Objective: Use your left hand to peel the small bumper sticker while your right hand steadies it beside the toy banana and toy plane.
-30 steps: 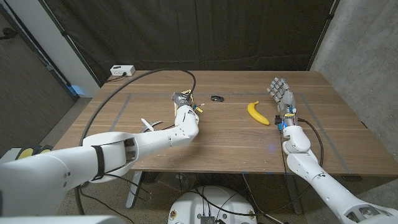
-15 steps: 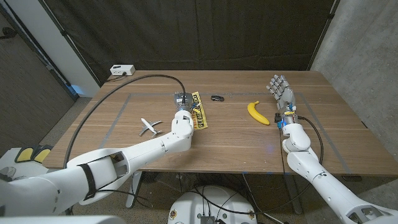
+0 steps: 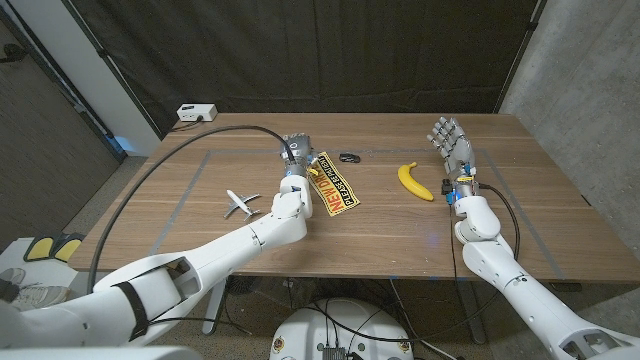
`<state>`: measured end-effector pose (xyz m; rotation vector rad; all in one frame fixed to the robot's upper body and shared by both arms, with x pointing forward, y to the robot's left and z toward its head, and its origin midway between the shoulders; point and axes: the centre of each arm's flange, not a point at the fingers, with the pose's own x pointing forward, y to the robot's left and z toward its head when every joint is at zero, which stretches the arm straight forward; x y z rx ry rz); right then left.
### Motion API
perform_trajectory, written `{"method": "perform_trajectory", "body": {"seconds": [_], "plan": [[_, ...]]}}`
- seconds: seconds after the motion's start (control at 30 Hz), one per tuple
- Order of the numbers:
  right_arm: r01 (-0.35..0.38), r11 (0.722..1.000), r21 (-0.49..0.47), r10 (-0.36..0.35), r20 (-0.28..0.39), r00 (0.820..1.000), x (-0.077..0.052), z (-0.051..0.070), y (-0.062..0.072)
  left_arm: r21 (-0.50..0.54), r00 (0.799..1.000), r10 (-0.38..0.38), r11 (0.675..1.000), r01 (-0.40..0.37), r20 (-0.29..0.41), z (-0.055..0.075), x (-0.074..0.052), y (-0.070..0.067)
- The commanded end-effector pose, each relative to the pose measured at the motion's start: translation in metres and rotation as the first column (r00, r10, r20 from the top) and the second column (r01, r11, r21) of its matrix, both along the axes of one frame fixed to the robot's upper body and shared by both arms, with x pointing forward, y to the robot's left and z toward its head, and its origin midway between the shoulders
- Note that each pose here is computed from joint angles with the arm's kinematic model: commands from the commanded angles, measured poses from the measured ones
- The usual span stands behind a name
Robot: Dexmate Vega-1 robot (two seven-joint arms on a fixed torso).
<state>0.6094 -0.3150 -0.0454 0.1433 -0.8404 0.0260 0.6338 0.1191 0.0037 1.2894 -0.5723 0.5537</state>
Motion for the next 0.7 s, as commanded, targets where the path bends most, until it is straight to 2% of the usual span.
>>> {"method": "perform_trajectory", "body": {"seconds": [0.03, 0.07, 0.17, 0.3, 0.37, 0.43, 0.5, 0.63, 0.67, 0.7], "plan": [[-0.006, 1.000, -0.011, 0.006, 0.010, 1.000, -0.006, 0.004, 0.000, -0.043, 0.989, 0.009, 0.999, -0.016, -0.149, 0.021, -0.028, -0.001], [-0.006, 1.000, -0.011, 0.006, 0.011, 1.000, -0.007, 0.004, 0.000, -0.019, 0.980, 0.042, 0.999, -0.047, -0.196, 0.024, -0.030, -0.003], [-0.007, 1.000, -0.009, 0.007, 0.015, 1.000, -0.009, 0.002, 0.000, 0.019, 0.965, 0.097, 0.995, -0.095, -0.244, 0.025, -0.036, -0.009], [-0.004, 1.000, -0.004, 0.004, 0.017, 1.000, -0.012, 0.000, -0.001, 0.080, 0.942, 0.209, 0.978, -0.195, -0.264, 0.023, -0.040, -0.017], [-0.002, 1.000, -0.003, 0.002, 0.017, 1.000, -0.013, -0.001, -0.001, 0.093, 0.927, 0.238, 0.971, -0.220, -0.289, 0.022, -0.040, -0.019], [-0.003, 1.000, -0.002, 0.003, 0.018, 1.000, -0.013, -0.002, -0.001, 0.098, 0.919, 0.238, 0.971, -0.218, -0.315, 0.022, -0.040, -0.020], [-0.002, 1.000, -0.005, 0.002, 0.019, 1.000, -0.013, -0.001, 0.000, 0.113, 0.892, 0.256, 0.967, -0.230, -0.372, 0.026, -0.038, -0.020], [-0.004, 1.000, -0.006, 0.004, 0.020, 1.000, -0.013, -0.001, 0.002, 0.141, 0.858, 0.285, 0.958, -0.248, -0.427, 0.027, -0.035, -0.018], [-0.004, 1.000, -0.006, 0.004, 0.020, 1.000, -0.013, -0.001, 0.002, 0.142, 0.856, 0.288, 0.958, -0.250, -0.429, 0.027, -0.035, -0.018], [-0.004, 1.000, -0.006, 0.004, 0.021, 1.000, -0.013, -0.001, 0.002, 0.140, 0.847, 0.256, 0.967, -0.215, -0.466, 0.027, -0.032, -0.017]]}}
